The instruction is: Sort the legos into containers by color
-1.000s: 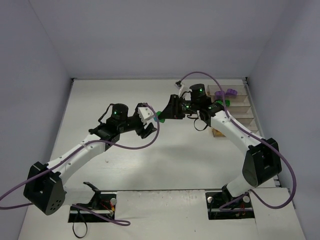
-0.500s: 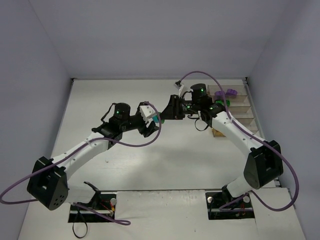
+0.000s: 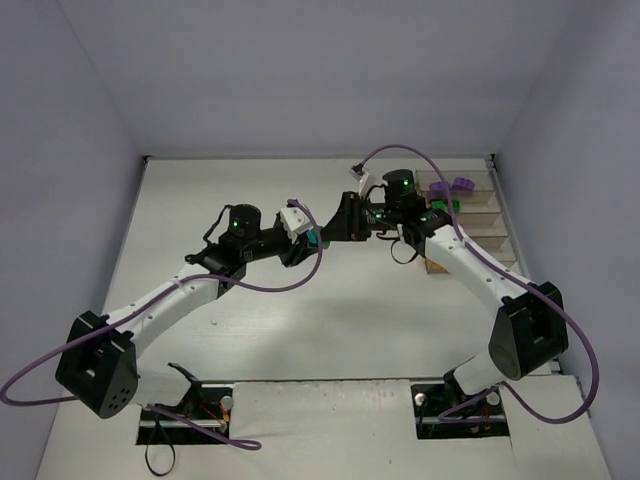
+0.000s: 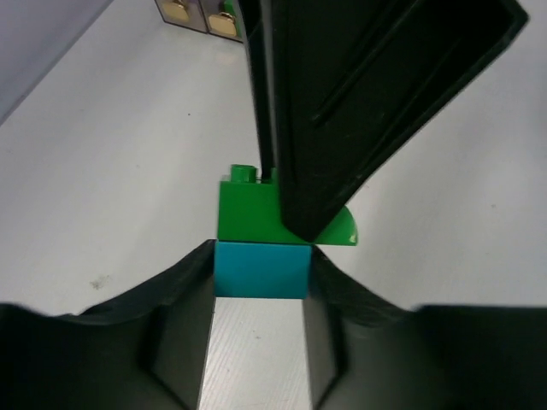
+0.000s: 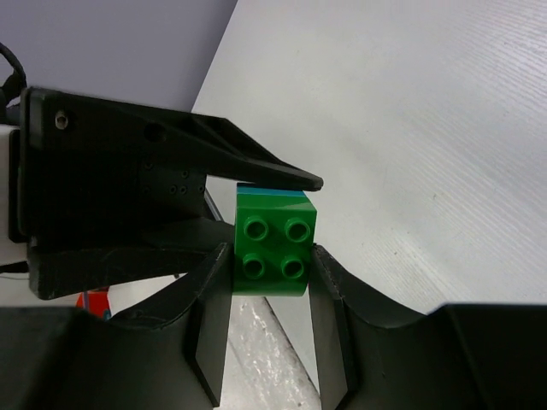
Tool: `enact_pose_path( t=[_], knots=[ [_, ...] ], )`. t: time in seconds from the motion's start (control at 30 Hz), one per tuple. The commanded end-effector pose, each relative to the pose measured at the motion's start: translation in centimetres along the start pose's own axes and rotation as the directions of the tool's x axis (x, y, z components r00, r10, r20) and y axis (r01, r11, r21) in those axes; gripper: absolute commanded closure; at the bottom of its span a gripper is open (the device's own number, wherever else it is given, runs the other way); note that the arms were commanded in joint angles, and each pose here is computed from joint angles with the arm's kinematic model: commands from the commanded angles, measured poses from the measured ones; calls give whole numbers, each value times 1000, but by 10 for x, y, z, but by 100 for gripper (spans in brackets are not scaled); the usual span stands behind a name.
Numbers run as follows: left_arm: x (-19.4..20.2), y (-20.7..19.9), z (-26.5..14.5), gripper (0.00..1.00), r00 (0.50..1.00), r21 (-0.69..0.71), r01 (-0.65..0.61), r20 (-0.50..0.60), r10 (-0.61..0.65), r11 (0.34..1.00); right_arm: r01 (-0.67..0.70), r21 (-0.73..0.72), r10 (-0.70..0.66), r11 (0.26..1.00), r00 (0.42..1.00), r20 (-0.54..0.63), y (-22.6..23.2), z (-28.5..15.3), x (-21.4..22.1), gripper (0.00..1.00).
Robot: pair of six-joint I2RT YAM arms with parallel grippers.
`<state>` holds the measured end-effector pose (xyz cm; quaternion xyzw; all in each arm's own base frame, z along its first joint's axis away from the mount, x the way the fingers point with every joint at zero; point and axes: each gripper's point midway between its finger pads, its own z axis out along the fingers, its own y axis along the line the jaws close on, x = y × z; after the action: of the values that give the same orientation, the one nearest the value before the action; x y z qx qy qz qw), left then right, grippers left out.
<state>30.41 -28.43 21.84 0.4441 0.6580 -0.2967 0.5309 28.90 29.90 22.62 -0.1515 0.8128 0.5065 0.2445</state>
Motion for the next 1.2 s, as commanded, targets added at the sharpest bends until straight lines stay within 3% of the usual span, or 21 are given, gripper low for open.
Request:
enact_pose_path(
  t=[0.0, 0.1, 0.23, 0.6, 0.73, 0.8, 0.9, 0.93, 1.03, 1.17],
  knots=[
    [-46, 9, 1, 70, 991, -7, -60, 118, 61, 998, 97, -84, -93, 992, 994, 53, 32, -11, -13, 100],
    [-46, 7, 1, 89, 992, 5, -56, 112, 55, 998, 97, -76, -93, 992, 994, 54, 30, -12, -11, 100],
    [-43, 6, 0, 99, 994, 8, -53, 99, 52, 999, 84, -46, -81, 995, 994, 72, 18, -18, -13, 100],
    [-25, 0, -3, 100, 997, 14, -27, 74, 26, 1000, 44, 67, -54, 997, 987, 151, -19, -49, -36, 100],
    [-21, 1, -5, 100, 998, 0, -20, 56, 20, 1000, -14, 241, -41, 970, 974, 223, -56, -68, -51, 100],
    [-18, 2, -7, 100, 999, -11, -13, 45, 14, 1000, -134, 412, -7, 901, 947, 322, -99, -96, -65, 100],
    [-11, 2, -11, 100, 999, -35, 13, 31, -12, 999, -335, 525, 65, 783, 882, 466, -143, -134, -69, 100],
    [-11, 4, -14, 100, 1000, -53, 13, 27, -12, 999, -420, 576, 54, 701, 837, 544, -168, -161, -73, 100],
    [-1, 5, -17, 100, 1000, -77, 18, 1, -18, 997, -555, 617, 18, 558, 752, 659, -205, -207, -78, 96],
    [5, 7, -20, 99, 1000, -103, 8, -11, -9, 995, -666, 609, -8, 431, 672, 740, -244, -249, -85, 94]
  ],
)
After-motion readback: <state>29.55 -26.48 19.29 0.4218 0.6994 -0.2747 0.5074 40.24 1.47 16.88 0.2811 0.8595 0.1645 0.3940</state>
